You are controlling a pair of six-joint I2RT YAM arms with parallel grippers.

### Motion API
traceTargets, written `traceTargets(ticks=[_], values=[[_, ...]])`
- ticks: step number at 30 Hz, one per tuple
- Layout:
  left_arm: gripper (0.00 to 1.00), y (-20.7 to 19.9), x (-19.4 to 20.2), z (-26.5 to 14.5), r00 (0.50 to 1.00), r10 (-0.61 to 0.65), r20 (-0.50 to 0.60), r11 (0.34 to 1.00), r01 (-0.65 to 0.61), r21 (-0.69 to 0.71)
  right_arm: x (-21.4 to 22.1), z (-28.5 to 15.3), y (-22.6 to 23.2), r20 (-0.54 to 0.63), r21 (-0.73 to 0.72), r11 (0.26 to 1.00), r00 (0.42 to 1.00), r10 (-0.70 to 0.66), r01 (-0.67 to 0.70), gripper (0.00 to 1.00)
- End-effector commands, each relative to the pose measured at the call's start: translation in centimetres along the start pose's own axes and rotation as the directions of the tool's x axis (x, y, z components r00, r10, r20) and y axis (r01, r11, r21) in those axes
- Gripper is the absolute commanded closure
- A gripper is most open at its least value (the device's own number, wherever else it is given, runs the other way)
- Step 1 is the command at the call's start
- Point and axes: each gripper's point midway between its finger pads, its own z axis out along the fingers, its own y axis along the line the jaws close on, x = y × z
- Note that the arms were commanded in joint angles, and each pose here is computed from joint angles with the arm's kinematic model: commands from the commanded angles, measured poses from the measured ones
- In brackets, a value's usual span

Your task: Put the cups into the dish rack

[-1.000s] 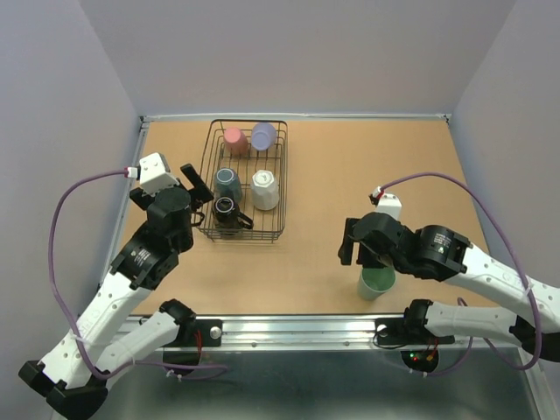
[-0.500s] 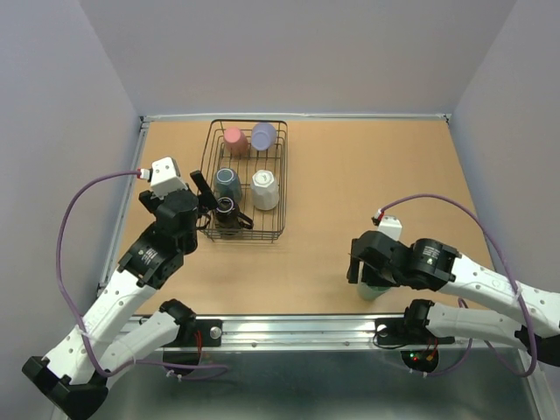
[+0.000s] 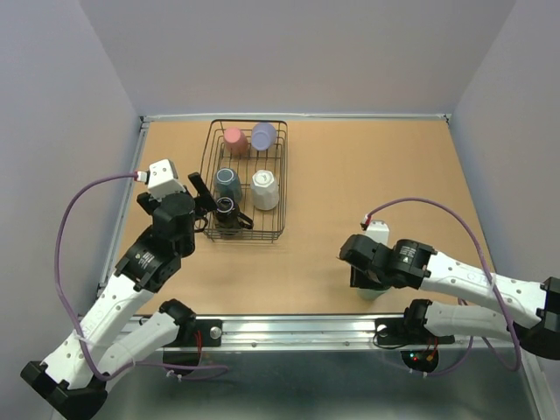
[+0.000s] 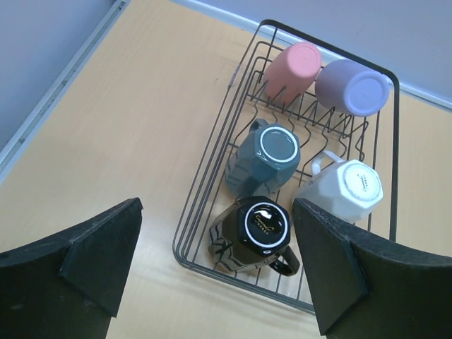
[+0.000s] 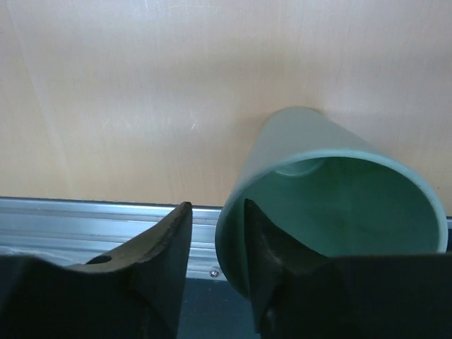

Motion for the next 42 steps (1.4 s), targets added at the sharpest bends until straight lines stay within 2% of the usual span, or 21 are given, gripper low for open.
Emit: traceTargets(ticks=[1,4,5,7,12,16,21,24,25,27,28,29,32,33,34,36,39,40,42], values=[[0.01,0.5,-0.3,-0.2,1.000,-0.006,0.022,1.000,0.006,-0.005,-0.4,0.8,0.0,0.026,0.025,0.999,0.999,-0.020,0.019,0.69],[0.01,0.6,-0.3,-0.3,1.000,-0.009,0.023,1.000,0.009,0.000,-0.6,1.0,0.0,0.030,0.045,0.998,0.999,-0.039,0.038,0.80],[0.01,0.6,-0.3,-0.4,1.000,-0.011,0.025,1.000,0.011,0.002,-0.9,1.0,0.2,0.037,0.051,0.998,0.998,-0.044,0.043,0.90],[0.01,0.6,-0.5,-0.4,0.999,-0.014,0.031,1.000,0.014,0.003,-1.1,1.5,0.4,0.034,0.078,0.995,0.997,-0.064,0.062,0.99],[0.01,0.6,-0.4,-0.4,1.000,-0.005,0.028,1.000,0.005,0.003,-3.5,1.0,2.1,0.096,0.091,0.993,0.992,-0.082,0.074,1.00],[0.03,0.2,-0.3,-0.5,1.000,-0.005,0.024,0.999,0.004,0.032,-8.0,-1.5,4.3,0.249,0.045,0.998,0.967,-0.047,0.037,1.00],[0.08,-1.7,-1.3,-1.6,0.997,-0.034,0.069,0.982,0.020,0.187,-13.3,-3.7,5.0,0.453,0.063,0.998,0.891,-0.006,-0.025,0.99],[0.08,-1.4,-2.4,-2.3,0.990,-0.073,0.122,0.976,0.046,0.213,-15.6,-4.9,7.4,0.526,-0.027,0.999,0.850,0.045,-0.037,1.00],[0.08,-1.3,-2.2,-2.4,0.989,-0.073,0.128,0.974,0.043,0.223,-16.4,-5.6,7.9,0.551,-0.045,0.999,0.834,0.028,-0.004,1.00],[0.08,-1.6,-3.1,-3.0,0.980,-0.113,0.165,0.961,0.066,0.267,-18.7,-7.0,9.4,0.608,-0.130,0.992,0.790,0.082,-0.004,1.00],[0.09,-2.3,-2.9,-3.1,0.978,-0.127,0.168,0.950,0.071,0.305,-19.4,-7.7,9.9,0.616,-0.151,0.987,0.786,0.059,0.045,1.00],[0.10,-2.5,-3.0,-3.3,0.975,-0.137,0.173,0.942,0.074,0.328,-20.9,-8.1,9.6,0.630,-0.171,0.985,0.772,0.084,0.032,1.00],[0.10,-2.7,-2.9,-3.2,0.975,-0.146,0.166,0.940,0.084,0.332,-24.8,-11.1,10.5,0.675,-0.301,0.951,0.722,0.155,0.077,1.00],[0.09,-2.8,-3.2,-3.4,0.974,-0.154,0.168,0.937,0.091,0.336,-26.2,-12.7,11.1,0.709,-0.351,0.930,0.680,0.187,0.110,1.00],[0.06,-2.7,-3.0,-3.4,0.978,-0.140,0.156,0.940,0.082,0.330,-26.5,-13.8,12.0,0.713,-0.402,0.902,0.671,0.201,0.156,0.99],[0.04,-3.0,-2.8,-3.3,0.984,-0.105,0.141,0.942,0.053,0.331,-28.0,-16.5,12.2,0.746,-0.470,0.861,0.608,0.272,0.192,1.00],[0.03,-3.7,-3.6,-3.9,0.981,-0.133,0.142,0.925,0.071,0.374,-29.0,-17.8,13.4,0.725,-0.555,0.803,0.599,0.340,0.216,1.00],[0.02,-4.9,-4.1,-4.6,0.977,-0.159,0.146,0.892,0.079,0.444,-28.2,-17.6,14.6,0.699,-0.600,0.756,0.631,0.338,0.260,0.99],[0.02,-6.3,-4.3,-5.6,0.973,-0.182,0.141,0.842,0.080,0.534,-28.4,-17.9,15.2,0.672,-0.665,0.685,0.638,0.376,0.297,1.00]])
